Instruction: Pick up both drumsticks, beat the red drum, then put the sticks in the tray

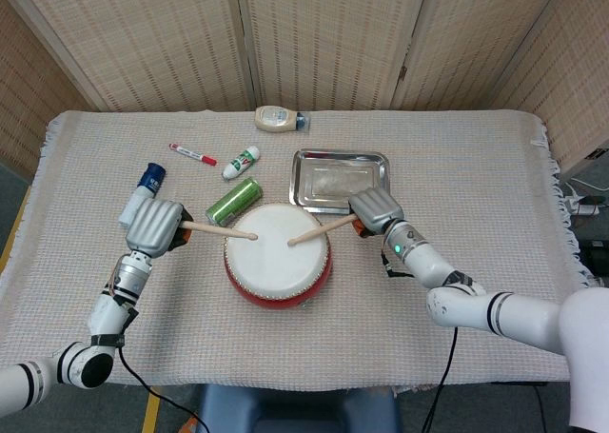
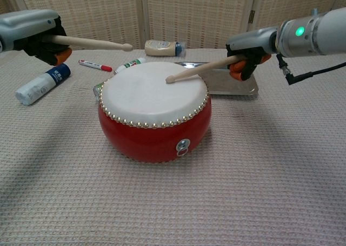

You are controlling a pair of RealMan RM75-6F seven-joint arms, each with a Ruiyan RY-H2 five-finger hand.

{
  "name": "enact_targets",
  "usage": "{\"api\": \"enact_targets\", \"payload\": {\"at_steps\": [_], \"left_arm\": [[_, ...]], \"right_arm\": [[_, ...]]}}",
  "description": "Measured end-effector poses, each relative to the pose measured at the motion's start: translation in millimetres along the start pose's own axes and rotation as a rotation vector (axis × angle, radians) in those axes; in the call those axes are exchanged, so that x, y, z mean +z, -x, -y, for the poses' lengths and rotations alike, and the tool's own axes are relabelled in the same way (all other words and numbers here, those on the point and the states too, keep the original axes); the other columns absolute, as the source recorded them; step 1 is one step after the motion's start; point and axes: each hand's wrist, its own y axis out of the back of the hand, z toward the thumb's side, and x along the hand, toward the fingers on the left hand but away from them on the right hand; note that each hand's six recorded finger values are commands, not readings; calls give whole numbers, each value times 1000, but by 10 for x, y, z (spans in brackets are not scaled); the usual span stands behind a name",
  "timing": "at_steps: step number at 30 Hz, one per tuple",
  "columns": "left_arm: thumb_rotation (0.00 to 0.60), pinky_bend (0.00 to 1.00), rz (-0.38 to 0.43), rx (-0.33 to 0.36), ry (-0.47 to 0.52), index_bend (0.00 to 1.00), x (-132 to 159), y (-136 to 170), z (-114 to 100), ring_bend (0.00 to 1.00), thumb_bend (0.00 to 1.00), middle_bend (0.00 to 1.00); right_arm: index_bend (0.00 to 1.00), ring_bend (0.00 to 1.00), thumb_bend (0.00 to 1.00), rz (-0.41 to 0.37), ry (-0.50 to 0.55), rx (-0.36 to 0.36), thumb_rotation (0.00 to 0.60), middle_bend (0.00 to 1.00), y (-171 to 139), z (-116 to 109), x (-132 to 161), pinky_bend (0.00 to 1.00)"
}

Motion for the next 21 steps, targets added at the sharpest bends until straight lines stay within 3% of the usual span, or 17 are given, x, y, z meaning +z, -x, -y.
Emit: {"api": "enact_targets", "payload": {"at_steps": [4,12,15,21], "left_arm": [[600,1000,0,-31,-5,1000,-4,0,102,1000,632,1000],[600,1000,3,-117,-76,1000,16,-29,465,1000,633,1000],[600,1000,0,-101,-82,1000,23,-37,431,1000,632,1000],[600,1000,-1,-19,-11,1000,10,1,78,1000,632,1000]], "right_arm": [[1000,1000,1000,-4,16,-23,600,1000,-3,-69,52,1000],[1000,1000,1000,-62,117,-149,600,1000,-248,-571,145,1000],[1000,1000,1000,-56,109,-133,600,1000,-241,-514,119,1000],[1000,1000,1000,-18,41,-47,600,1000,-79,-162,33,1000]]}}
